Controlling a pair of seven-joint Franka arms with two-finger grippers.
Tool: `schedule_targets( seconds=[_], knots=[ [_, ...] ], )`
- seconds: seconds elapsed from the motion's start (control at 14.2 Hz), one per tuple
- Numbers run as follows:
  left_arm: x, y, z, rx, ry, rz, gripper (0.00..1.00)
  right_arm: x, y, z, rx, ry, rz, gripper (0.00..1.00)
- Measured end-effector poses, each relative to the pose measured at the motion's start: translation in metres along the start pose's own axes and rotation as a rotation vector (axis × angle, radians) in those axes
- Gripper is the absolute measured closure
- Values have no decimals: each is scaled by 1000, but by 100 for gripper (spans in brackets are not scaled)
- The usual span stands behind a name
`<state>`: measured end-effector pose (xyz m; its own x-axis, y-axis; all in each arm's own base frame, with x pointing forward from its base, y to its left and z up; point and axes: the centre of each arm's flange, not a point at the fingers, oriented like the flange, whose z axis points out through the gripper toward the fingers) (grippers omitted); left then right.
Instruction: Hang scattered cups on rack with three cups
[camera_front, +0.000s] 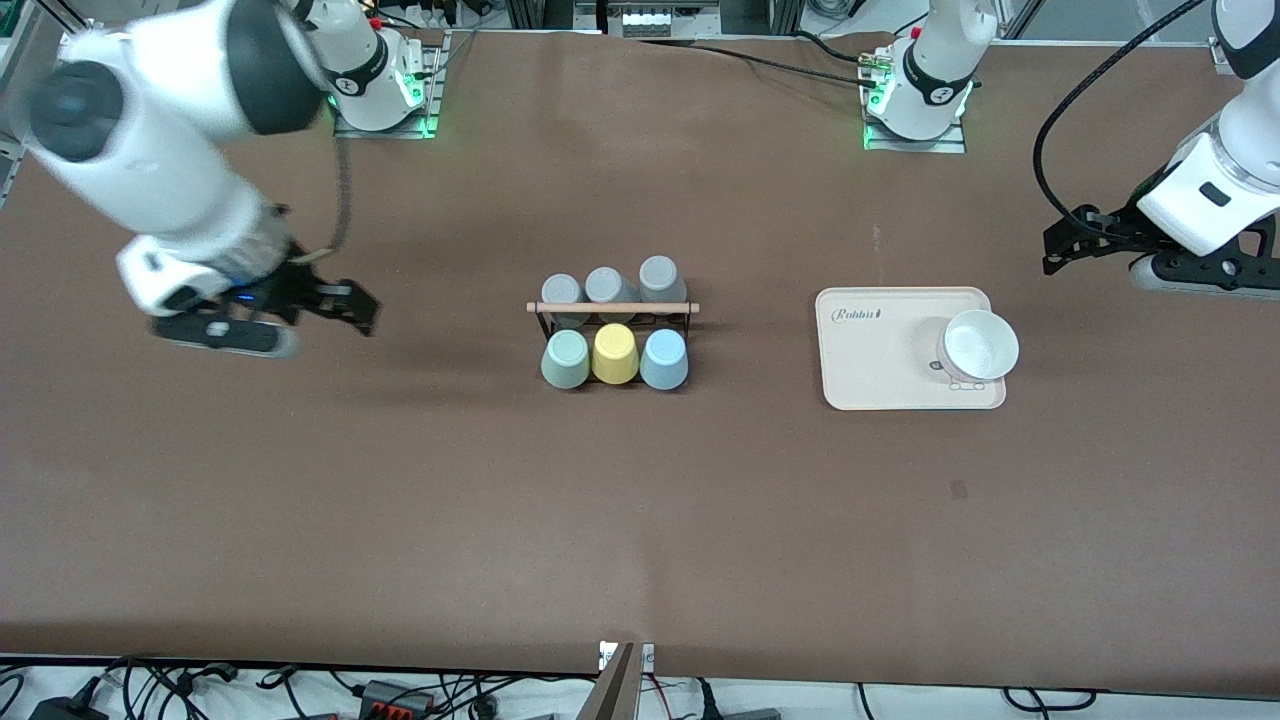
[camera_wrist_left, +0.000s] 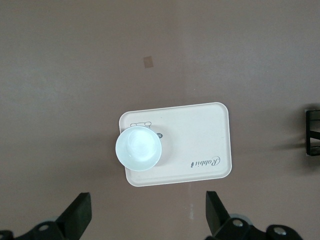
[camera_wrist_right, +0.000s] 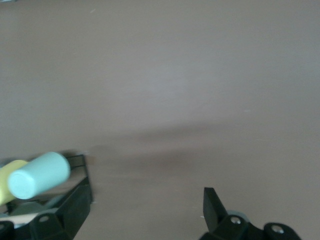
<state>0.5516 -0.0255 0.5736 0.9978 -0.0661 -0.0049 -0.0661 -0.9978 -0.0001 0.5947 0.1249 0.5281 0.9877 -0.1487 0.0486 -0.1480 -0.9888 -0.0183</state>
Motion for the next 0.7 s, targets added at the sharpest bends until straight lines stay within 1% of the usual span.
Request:
schedule_targets(
  seconds=[0.28,0.42,0.56,0.63,0.7],
  knots=[
    [-2,0,1,0,-14,-2,0,13,132,-38,-24,-49,-31,0],
    [-2,0,1,0,-16,-2,0,16,188,-61,-28,-54,8,0],
    [-2,-1,0,0,-17,-2,0,18,214,-80,-29,-46,35,0],
    [-2,-1,0,0,-16,-2,0,17,215,-83,-29,-58,37,0],
    [-2,-1,0,0,-16,-2,0,14,214,-80,-30,-88,35,0]
  ],
)
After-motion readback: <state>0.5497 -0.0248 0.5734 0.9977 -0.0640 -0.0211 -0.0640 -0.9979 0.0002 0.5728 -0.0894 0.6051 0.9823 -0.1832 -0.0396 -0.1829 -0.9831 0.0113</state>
